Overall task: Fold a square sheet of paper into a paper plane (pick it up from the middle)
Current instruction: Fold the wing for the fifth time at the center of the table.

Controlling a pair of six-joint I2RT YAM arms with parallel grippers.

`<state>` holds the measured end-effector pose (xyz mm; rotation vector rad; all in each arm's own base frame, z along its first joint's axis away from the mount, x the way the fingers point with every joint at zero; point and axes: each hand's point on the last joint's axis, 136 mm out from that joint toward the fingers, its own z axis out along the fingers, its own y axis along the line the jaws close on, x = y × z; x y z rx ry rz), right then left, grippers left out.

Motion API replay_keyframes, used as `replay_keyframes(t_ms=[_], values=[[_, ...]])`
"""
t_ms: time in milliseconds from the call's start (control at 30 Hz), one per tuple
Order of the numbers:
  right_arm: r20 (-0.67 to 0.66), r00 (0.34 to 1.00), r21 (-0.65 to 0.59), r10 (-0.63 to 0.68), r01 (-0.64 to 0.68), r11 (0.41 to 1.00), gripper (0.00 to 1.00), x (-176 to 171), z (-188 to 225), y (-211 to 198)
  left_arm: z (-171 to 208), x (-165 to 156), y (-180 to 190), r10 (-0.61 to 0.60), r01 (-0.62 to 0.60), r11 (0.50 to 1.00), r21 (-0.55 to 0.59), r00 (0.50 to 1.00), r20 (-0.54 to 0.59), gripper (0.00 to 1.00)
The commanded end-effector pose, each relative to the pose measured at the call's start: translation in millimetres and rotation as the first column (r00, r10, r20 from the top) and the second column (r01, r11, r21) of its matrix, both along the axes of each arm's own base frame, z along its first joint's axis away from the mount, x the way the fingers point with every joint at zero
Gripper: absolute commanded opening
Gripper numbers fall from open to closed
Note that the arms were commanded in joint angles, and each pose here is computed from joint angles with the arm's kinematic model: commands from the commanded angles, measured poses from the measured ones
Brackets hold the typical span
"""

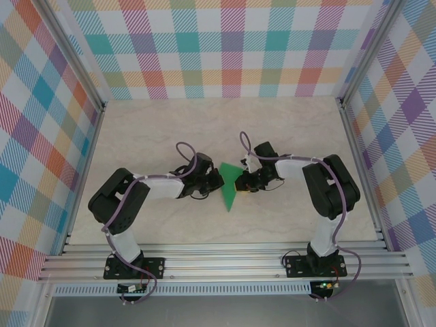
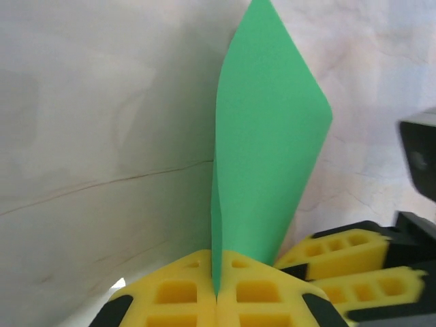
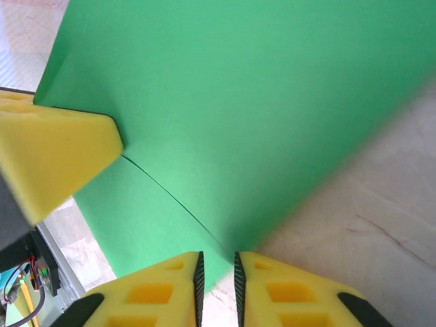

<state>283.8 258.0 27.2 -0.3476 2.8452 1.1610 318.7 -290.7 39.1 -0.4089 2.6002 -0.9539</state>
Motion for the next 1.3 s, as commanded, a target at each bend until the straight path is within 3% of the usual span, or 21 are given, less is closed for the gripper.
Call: replay_keyframes(t_ms=[0,167,367,500,733,900,1267], values=[[0.072,0.997,-0.014,-0.019,0.02,1.0,0.29,1.2,24.2,-7.6,11.8,-1.3,19.3,0.146,-0.147,0.989,0.019,0.989,0.024,0.0],[0.177,0.982,-0.074,-0.07,0.084,0.994,0.36,-11.1,37.5,-15.9,19.8,-11.5,23.8,0.226,-0.228,0.972,0.064,0.973,0.044,0.0],[0.36,0.932,-0.103,-0.024,0.065,0.993,0.39,-38.9,43.1,1.1,15.4,-20.0,25.6,0.301,-0.303,0.949,0.087,0.953,0.029,0.0],[0.444,0.896,-0.116,-0.009,0.067,0.991,0.46,-51.4,39.0,9.6,13.0,-22.1,23.0,0.309,-0.309,0.947,0.087,0.951,0.016,0.0],[0.556,0.828,-0.136,0.071,0.006,0.991,0.45,-59.4,41.1,27.0,13.4,-21.9,18.9,0.307,-0.306,0.948,0.08,0.952,0.01,0.0],[0.624,0.773,-0.104,0.113,-0.062,0.993,0.4,-62.9,47.3,44.5,16.0,-20.9,18.2,0.304,-0.304,0.949,0.076,0.953,0.015,0.0],[0.794,0.58,-0.12,0.183,-0.146,0.982,0.45,-75.6,47.8,47.1,16.6,-19.3,11.9,0.293,-0.293,0.954,0.061,0.956,0.008,0.0]])
